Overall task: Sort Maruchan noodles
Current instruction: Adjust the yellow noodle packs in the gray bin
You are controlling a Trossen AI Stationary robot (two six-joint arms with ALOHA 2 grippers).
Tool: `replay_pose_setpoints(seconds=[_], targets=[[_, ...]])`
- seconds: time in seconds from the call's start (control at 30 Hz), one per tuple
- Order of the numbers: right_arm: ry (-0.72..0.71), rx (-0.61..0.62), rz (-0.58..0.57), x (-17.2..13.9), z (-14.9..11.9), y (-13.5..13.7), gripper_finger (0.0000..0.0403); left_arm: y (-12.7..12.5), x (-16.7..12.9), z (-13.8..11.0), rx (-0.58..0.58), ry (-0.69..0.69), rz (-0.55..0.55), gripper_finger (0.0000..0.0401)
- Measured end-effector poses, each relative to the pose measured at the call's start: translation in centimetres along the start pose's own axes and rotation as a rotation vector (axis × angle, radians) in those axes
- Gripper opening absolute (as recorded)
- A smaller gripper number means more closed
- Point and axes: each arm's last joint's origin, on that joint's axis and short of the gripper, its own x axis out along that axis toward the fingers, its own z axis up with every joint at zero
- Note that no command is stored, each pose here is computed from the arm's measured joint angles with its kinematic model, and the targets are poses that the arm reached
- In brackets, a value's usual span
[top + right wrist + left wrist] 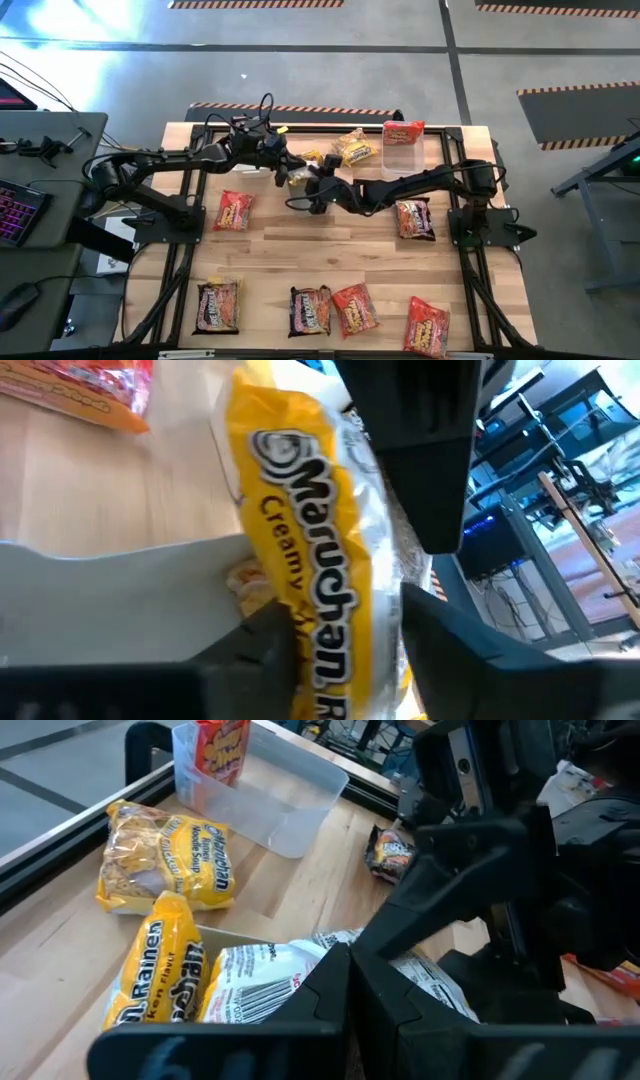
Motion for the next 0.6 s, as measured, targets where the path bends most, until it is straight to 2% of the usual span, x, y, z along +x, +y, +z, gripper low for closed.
replay_pose_setpoints(seconds=[0.1,0.2,0.4,0.5,0.6], targets=[[0.000,-0.017,0.000,0.0,0.0,0.0,0.0093,0.0,0.0,0.0,0.001,0.000,0.001,0.0001],[0.003,-0.028,0.000,-0.1,0.0,0.0,0.0066,0.0,0.0,0.0,0.026,-0.001,0.004,0.0012],[0.003,-0.034,0.022,-1.0,0.5,-1.0,0.0080,-0.3,-1.8,0.9,0.119,-0.024,0.021,0.0064],[0.022,-0.058,0.113,-1.4,1.1,-2.1,0.0090,-0.7,-3.5,1.2,0.169,-0.048,0.039,0.0091],[0.052,-0.081,0.234,-1.5,2.1,-3.4,0.0085,-1.2,-5.1,0.1,0.194,-0.086,0.043,0.0108]])
